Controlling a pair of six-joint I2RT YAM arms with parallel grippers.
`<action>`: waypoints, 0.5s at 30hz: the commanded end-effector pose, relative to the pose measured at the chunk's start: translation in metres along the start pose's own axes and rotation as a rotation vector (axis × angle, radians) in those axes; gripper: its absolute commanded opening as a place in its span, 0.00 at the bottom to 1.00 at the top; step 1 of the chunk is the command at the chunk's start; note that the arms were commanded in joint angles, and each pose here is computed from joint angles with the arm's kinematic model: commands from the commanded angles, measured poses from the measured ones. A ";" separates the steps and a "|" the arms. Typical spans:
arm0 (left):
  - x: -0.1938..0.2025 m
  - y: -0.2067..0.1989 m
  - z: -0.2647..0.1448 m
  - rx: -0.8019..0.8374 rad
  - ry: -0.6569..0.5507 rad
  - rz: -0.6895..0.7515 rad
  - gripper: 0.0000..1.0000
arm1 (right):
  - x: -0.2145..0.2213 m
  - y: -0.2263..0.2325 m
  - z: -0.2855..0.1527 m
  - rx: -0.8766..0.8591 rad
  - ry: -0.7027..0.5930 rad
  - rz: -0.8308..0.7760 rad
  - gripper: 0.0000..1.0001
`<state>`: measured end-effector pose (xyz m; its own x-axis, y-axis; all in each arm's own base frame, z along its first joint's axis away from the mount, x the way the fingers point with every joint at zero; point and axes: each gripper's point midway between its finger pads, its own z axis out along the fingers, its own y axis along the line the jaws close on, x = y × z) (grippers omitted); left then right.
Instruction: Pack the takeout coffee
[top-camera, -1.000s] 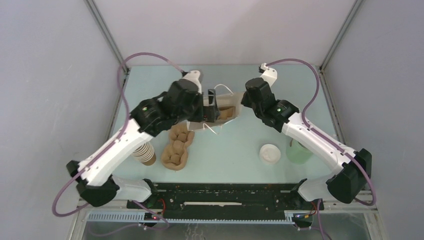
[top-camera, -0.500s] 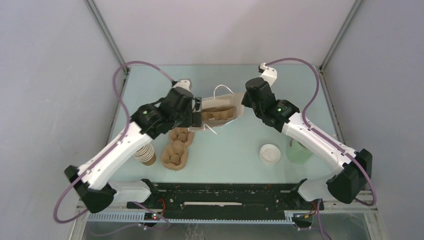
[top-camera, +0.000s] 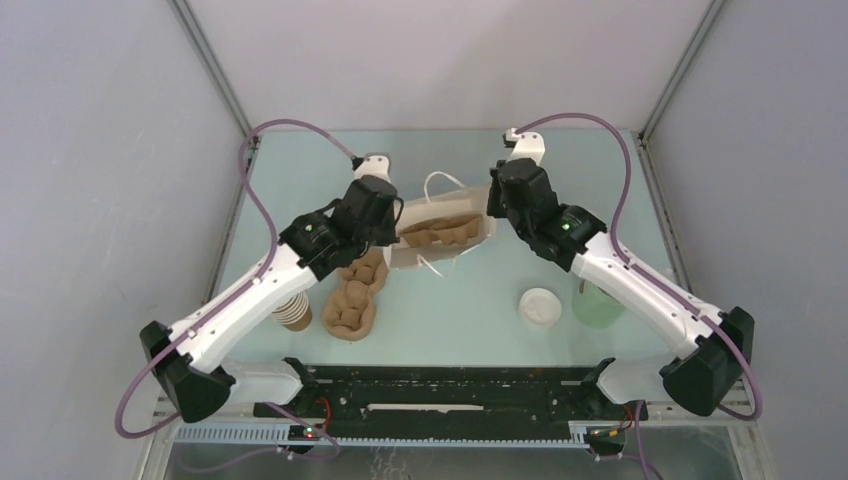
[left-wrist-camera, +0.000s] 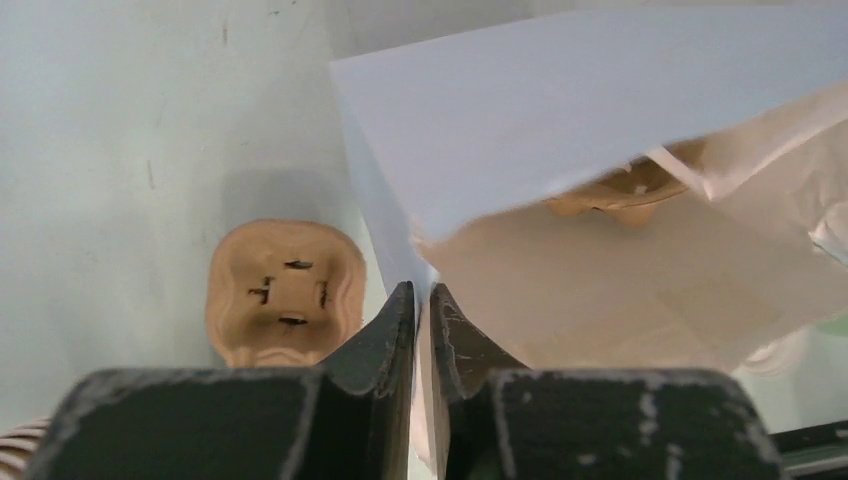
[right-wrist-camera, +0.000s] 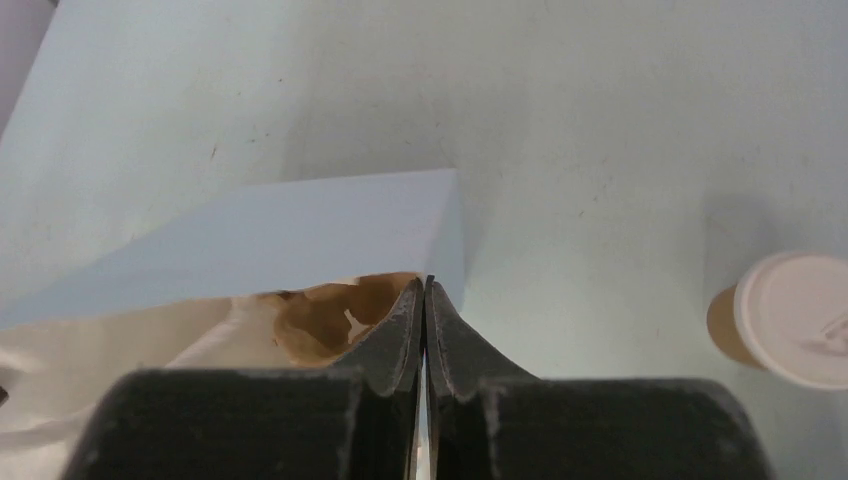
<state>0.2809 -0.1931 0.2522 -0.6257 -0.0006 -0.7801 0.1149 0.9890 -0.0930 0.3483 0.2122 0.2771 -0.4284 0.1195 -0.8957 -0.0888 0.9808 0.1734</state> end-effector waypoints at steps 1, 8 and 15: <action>-0.021 -0.021 -0.006 0.138 -0.195 -0.134 0.14 | -0.025 0.021 -0.025 -0.190 -0.155 -0.142 0.08; 0.035 -0.036 0.008 0.284 -0.154 -0.233 0.12 | 0.033 0.009 -0.049 -0.295 -0.172 -0.176 0.08; 0.057 -0.047 0.002 0.283 -0.102 -0.157 0.09 | 0.058 0.003 -0.055 -0.303 -0.139 -0.111 0.08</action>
<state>0.2456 -0.2229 0.1947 -0.5939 -0.1386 -0.7925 0.2088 0.9247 -0.3183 0.2737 0.2014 0.2242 -0.3281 -0.0338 -0.9440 -0.3793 0.9200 0.0989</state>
